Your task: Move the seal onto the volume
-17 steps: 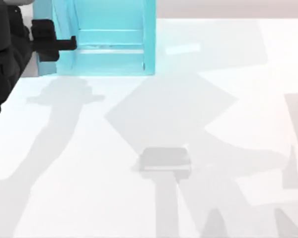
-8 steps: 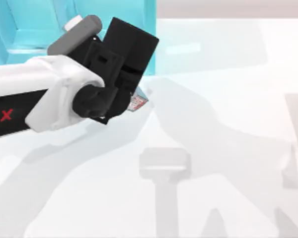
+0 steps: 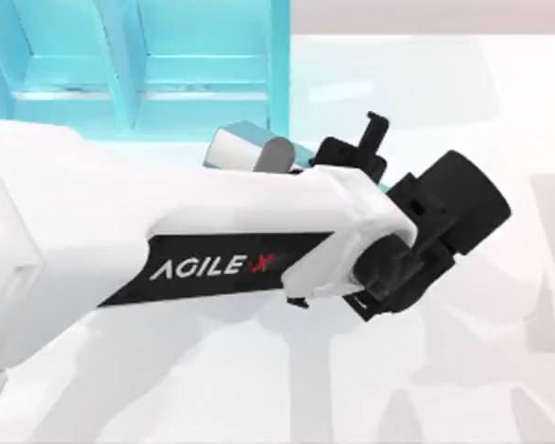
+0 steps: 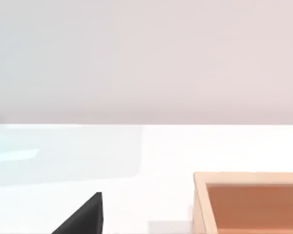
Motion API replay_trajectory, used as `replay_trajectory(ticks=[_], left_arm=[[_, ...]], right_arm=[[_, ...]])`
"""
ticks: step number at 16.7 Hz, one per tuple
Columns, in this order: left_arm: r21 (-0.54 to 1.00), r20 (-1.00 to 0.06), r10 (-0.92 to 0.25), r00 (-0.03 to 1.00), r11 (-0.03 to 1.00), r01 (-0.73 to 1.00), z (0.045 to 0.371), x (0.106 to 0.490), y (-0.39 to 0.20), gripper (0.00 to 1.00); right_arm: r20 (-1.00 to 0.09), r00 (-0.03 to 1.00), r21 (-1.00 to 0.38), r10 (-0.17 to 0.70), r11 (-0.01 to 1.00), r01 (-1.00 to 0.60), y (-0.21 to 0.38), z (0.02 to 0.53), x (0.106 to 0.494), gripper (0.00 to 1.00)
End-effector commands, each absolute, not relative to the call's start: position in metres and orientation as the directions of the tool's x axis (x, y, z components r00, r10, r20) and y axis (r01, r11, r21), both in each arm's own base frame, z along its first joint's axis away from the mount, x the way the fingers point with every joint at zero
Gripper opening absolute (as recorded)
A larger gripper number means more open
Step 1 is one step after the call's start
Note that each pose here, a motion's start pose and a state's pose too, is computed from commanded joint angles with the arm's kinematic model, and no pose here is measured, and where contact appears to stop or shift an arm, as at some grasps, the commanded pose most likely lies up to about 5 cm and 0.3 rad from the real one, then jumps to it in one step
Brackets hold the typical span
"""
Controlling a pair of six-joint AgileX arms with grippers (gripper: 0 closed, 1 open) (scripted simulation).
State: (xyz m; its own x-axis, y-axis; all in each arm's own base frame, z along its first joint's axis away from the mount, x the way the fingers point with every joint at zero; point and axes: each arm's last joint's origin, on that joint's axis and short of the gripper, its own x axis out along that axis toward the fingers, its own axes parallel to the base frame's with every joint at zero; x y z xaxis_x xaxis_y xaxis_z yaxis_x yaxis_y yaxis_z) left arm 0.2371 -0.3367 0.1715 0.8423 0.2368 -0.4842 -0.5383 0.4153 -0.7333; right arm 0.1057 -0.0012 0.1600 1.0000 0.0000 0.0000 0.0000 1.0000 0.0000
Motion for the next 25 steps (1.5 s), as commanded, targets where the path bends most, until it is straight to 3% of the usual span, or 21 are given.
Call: replay_trajectory(ticks=[6, 10, 25], left_arm=[[-0.913, -0.337, 0.26, 0.905, 0.144, -0.382, 0.145, 0.194, -0.396, 0.0], [-0.96, -0.262, 0.252, 0.932, 0.03, -0.279, 0.136, 0.175, -0.417, 0.0], [-0.967, -0.244, 0.249, 0.937, 0.005, -0.253, 0.134, 0.166, -0.423, 0.0]], right_arm=[[0.0, 1.0, 0.0, 0.0, 1.0, 0.0, -0.001, 0.16, 0.106, 1.0], [0.0, 1.0, 0.0, 0.0, 1.0, 0.0, -0.001, 0.16, 0.106, 1.0], [0.0, 1.0, 0.0, 0.0, 1.0, 0.0, -0.001, 0.16, 0.106, 1.0]])
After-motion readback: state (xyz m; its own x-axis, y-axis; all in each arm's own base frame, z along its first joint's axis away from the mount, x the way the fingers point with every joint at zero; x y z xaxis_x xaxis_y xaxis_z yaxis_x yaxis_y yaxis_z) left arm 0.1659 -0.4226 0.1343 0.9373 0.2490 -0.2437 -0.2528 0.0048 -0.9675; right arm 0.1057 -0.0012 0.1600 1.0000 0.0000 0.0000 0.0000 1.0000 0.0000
